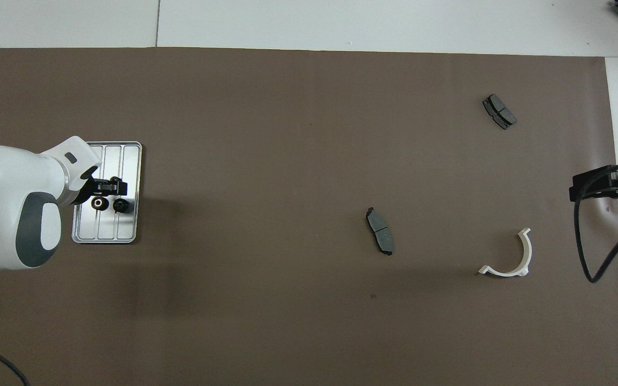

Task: Place bearing gear from tray to pile
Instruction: 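Close the left gripper on the black gear and lift it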

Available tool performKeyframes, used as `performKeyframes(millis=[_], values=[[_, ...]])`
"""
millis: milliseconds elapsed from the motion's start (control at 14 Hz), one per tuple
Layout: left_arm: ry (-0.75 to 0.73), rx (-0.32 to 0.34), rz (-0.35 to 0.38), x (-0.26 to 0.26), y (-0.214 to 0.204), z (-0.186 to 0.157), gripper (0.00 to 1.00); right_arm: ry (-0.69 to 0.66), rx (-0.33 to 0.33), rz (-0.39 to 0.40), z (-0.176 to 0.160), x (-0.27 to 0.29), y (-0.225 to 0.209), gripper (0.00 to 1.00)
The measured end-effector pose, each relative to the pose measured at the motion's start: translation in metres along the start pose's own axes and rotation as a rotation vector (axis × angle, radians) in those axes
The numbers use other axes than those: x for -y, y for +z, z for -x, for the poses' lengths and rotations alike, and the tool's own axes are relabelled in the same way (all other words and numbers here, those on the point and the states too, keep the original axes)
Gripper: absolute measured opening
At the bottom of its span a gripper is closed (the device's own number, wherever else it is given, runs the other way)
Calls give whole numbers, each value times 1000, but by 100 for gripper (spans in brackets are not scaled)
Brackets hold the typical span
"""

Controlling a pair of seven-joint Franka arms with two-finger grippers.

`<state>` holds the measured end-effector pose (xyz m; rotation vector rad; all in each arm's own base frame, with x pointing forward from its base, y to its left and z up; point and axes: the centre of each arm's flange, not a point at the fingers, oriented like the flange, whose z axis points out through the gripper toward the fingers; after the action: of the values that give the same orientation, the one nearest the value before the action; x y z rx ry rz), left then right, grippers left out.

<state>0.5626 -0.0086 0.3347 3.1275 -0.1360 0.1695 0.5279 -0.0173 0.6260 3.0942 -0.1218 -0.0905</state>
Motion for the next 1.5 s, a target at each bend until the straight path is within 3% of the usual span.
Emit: performKeyframes(millis=[1503], values=[[-32,7,4,-10,32,21,54,0,1,0,0,0,0,100]])
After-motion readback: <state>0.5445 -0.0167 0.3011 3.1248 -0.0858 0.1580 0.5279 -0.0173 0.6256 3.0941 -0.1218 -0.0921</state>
